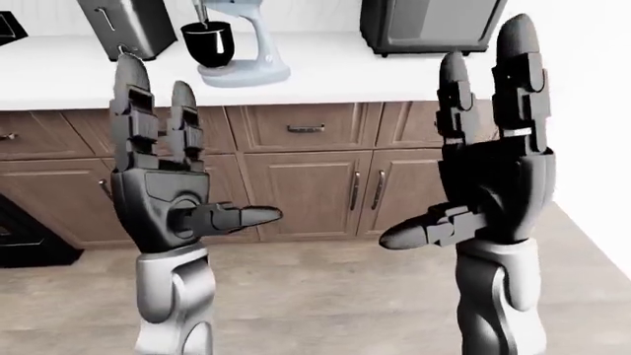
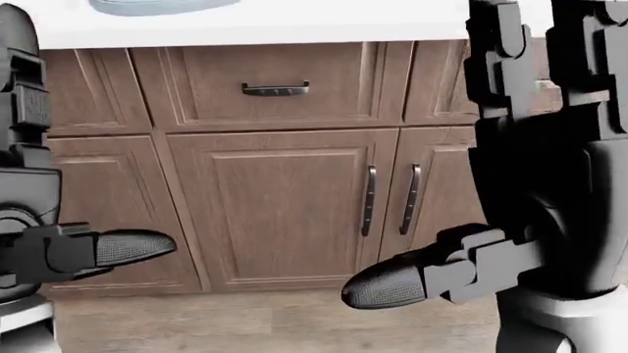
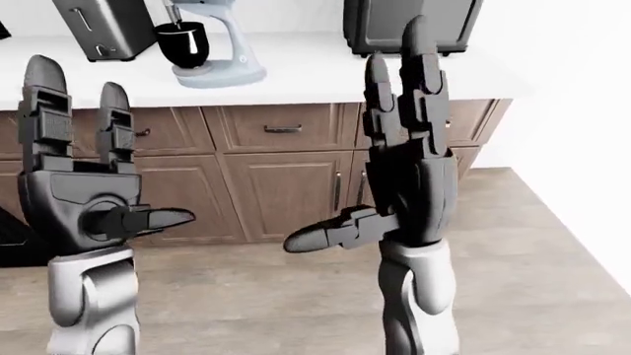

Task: Open the stand mixer head.

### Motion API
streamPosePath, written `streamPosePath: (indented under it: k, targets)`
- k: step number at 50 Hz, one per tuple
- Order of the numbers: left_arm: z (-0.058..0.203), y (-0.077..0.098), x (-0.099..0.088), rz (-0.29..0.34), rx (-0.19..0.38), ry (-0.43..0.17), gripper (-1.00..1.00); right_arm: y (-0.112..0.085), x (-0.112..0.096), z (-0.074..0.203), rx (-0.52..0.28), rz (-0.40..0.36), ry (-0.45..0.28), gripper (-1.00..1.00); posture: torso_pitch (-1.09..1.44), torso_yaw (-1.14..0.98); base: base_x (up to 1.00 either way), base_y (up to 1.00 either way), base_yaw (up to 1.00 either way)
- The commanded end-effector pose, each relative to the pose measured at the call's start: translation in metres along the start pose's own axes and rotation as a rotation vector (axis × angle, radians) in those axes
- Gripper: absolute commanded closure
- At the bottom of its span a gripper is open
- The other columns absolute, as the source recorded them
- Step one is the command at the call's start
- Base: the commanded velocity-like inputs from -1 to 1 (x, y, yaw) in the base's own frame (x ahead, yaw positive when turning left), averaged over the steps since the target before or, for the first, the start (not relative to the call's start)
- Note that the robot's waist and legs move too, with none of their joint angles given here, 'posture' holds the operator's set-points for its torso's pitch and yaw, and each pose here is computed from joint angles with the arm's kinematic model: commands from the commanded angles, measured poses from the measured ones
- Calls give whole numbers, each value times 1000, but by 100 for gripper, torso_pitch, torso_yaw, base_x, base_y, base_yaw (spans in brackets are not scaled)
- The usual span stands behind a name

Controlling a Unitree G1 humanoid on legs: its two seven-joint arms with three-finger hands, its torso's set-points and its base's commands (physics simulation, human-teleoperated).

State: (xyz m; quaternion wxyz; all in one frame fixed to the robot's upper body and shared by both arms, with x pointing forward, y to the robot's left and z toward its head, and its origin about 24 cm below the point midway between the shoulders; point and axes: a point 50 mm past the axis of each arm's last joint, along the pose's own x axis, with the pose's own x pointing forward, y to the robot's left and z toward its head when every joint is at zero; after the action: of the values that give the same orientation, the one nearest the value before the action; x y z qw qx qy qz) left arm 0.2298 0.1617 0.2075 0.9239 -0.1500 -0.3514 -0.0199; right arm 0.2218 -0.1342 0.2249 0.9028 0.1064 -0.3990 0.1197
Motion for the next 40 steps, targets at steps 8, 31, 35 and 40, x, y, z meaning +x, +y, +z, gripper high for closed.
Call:
streamPosePath:
  k: [8, 31, 35, 40]
  targets:
    - [48, -16, 21, -39, -92, -133, -97, 18, 30, 52, 50, 37, -140, -100, 0, 0, 0, 0, 0]
    - [67, -18, 32, -38, -91, -191, -97, 26, 38, 63, 60, 80, -159, -100, 0, 0, 0, 14, 0]
    - [66, -19, 32, -39, -90, -191, -98, 24, 38, 64, 69, 63, -171, -100, 0, 0, 0, 14, 0]
    - [65, -19, 32, -38, -91, -188, -98, 24, 37, 64, 58, 75, -171, -100, 0, 0, 0, 79, 0]
